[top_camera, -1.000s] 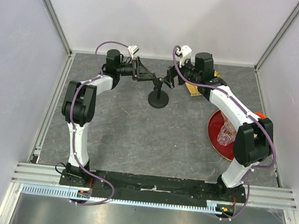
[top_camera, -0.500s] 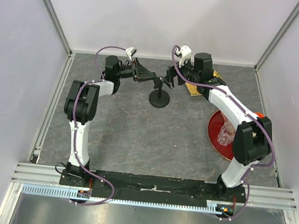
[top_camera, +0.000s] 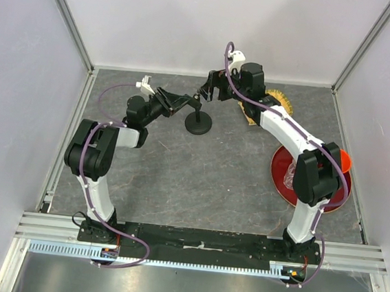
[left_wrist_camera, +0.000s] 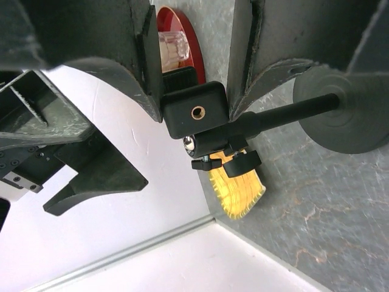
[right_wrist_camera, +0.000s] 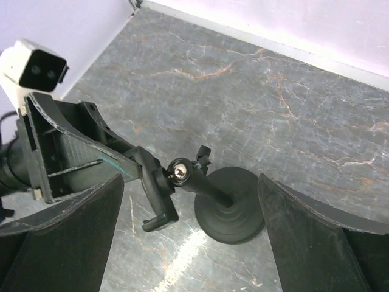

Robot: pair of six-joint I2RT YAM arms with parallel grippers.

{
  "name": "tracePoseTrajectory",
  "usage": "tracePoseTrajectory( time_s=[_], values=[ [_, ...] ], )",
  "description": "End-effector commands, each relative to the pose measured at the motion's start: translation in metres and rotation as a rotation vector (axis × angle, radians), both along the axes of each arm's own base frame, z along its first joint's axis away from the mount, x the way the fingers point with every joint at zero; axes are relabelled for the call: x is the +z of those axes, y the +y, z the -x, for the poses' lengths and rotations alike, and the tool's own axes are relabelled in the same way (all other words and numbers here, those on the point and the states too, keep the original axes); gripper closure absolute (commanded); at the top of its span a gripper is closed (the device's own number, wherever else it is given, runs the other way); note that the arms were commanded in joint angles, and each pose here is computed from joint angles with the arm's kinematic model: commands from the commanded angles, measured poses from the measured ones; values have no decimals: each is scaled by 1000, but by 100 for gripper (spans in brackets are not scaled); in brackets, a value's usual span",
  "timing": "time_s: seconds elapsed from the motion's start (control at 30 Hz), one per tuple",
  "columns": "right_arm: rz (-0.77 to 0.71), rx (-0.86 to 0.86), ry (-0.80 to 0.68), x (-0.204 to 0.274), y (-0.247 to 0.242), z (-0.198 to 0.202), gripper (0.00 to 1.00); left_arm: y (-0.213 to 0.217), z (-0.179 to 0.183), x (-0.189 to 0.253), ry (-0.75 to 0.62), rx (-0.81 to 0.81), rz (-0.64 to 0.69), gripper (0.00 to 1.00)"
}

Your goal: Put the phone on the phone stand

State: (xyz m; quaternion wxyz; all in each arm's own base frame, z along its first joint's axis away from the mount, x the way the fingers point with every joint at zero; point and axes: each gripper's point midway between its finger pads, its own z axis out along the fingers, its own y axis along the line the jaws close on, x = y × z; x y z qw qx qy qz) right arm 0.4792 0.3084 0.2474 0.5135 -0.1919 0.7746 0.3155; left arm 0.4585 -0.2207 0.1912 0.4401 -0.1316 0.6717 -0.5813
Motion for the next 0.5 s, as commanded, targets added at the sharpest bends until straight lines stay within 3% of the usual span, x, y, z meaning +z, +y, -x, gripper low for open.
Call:
tracePoseTrajectory(
  time_s=[0.0, 0.47],
  values=[
    [-141, 2, -29, 39, 13, -8, 2, 13, -17, 11, -39, 116, 77, 98],
    [-114, -21, -7, 26, 11, -16, 2, -9, -20, -24, 32, 60, 211, 98]
  ],
)
